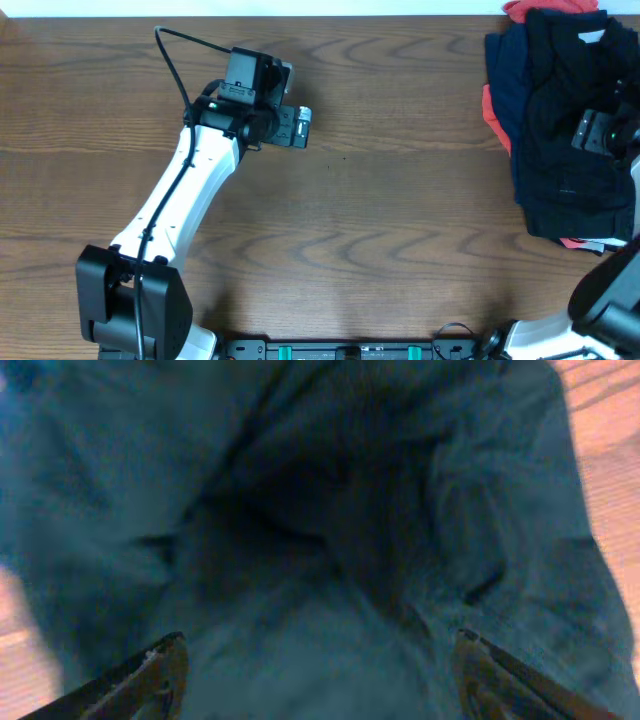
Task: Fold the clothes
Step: 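Reach the right gripper to the clothes stack and grasp the black shorts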
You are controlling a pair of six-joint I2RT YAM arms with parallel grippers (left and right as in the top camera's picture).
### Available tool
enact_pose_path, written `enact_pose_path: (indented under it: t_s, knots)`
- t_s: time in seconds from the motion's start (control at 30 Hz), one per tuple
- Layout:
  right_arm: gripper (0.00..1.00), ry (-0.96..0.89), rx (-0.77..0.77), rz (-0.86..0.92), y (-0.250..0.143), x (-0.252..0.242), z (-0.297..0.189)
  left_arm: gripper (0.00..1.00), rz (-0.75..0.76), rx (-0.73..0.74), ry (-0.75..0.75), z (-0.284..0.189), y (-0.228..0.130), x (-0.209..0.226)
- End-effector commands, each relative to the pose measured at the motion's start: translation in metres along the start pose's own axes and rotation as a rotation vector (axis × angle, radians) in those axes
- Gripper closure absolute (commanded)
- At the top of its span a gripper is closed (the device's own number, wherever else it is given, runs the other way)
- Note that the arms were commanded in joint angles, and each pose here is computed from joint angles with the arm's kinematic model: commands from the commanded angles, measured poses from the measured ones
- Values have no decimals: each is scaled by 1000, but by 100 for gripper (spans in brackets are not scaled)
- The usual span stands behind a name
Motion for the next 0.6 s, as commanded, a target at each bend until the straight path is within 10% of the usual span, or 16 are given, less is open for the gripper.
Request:
enact_pose_path:
  t_s: [0.0, 0.27, 0.37, 0.43, 0.57]
  knots:
    - [19, -20, 9, -25, -3, -17, 17, 2, 26, -37, 25, -9, 8, 0]
    - [28, -8, 37, -2, -18, -27, 57, 1, 25, -32, 27, -9, 6, 0]
    - [69, 6, 64, 1, -25, -25, 68, 4, 25, -32, 27, -9, 6, 0]
    - [97, 9, 62, 1, -25, -24, 69, 25, 25, -35, 27, -9, 7, 0]
    - [99, -12, 15, 8, -11, -29, 58, 48, 25, -56, 23, -10, 12, 0]
Point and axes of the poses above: each gripper's point midway between its finger pads, its own z axis out along the fingers, its own x axis along the line the jaws close on, y = z × x, the point moved 3 cm from there along -z, back along the fingers, and after that the axes turned 12 degrees about -z, right-handed, at the moved point
